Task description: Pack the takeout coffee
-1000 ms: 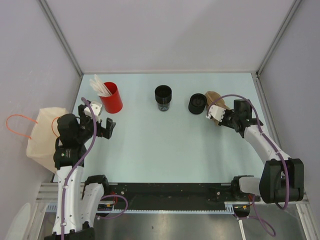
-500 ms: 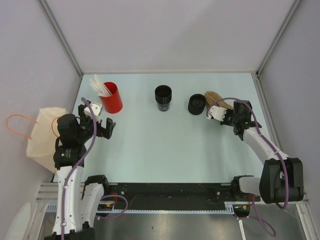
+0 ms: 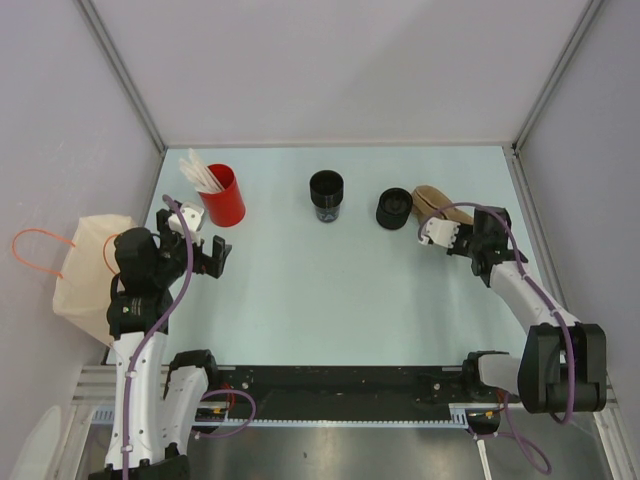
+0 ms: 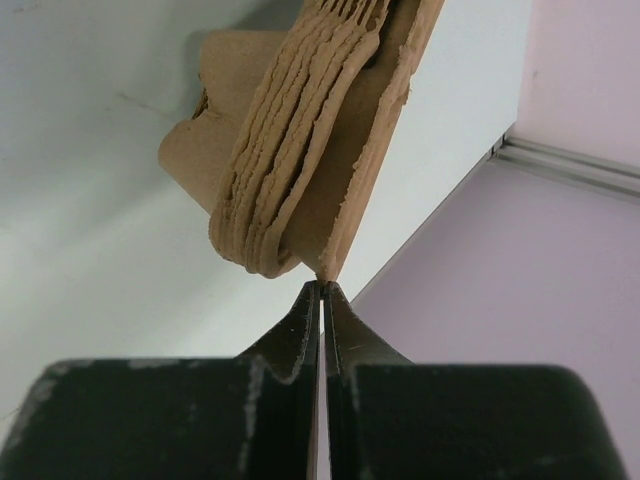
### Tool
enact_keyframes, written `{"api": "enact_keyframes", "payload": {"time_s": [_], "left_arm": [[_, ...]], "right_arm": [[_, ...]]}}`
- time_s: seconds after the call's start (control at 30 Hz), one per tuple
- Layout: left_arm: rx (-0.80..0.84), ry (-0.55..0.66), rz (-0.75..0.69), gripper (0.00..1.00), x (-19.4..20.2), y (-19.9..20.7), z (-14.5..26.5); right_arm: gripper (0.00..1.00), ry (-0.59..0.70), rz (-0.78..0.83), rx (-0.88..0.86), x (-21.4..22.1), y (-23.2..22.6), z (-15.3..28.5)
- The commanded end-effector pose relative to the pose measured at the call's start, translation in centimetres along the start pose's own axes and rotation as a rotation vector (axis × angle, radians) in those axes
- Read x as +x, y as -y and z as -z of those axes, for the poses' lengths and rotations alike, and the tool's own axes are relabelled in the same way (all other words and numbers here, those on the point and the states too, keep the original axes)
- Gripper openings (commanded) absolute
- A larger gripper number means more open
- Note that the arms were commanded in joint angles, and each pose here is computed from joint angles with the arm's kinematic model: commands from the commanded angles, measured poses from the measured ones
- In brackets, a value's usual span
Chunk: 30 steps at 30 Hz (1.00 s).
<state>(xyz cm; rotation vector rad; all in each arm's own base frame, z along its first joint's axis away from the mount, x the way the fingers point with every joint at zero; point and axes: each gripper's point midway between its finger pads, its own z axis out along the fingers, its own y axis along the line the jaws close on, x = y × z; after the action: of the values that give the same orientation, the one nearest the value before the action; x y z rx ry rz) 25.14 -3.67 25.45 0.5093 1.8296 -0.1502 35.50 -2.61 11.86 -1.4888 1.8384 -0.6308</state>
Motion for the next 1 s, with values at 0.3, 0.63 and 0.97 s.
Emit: {"api": "enact_keyframes", "payload": {"time_s": [0.3, 0.63, 0.97], "left_arm": [[0.005, 0.044, -0.003, 0.99, -1.0, 0.1, 0.2], [0.003, 0.047, -0.004, 0.99, -1.0, 0.1, 0.3], [-0.002, 0.050, -0.006, 1.00, -1.0, 0.1, 0.3]], "right_arm": [[0.00, -0.051, 0.003, 0.020, 3.6, -0.8, 2.1], [0.00, 0.025, 0.043, 0.028, 1.5, -1.7, 4.8], [0.00, -0.010, 0.064, 0.067, 1.7, -1.4, 5.3]]}}
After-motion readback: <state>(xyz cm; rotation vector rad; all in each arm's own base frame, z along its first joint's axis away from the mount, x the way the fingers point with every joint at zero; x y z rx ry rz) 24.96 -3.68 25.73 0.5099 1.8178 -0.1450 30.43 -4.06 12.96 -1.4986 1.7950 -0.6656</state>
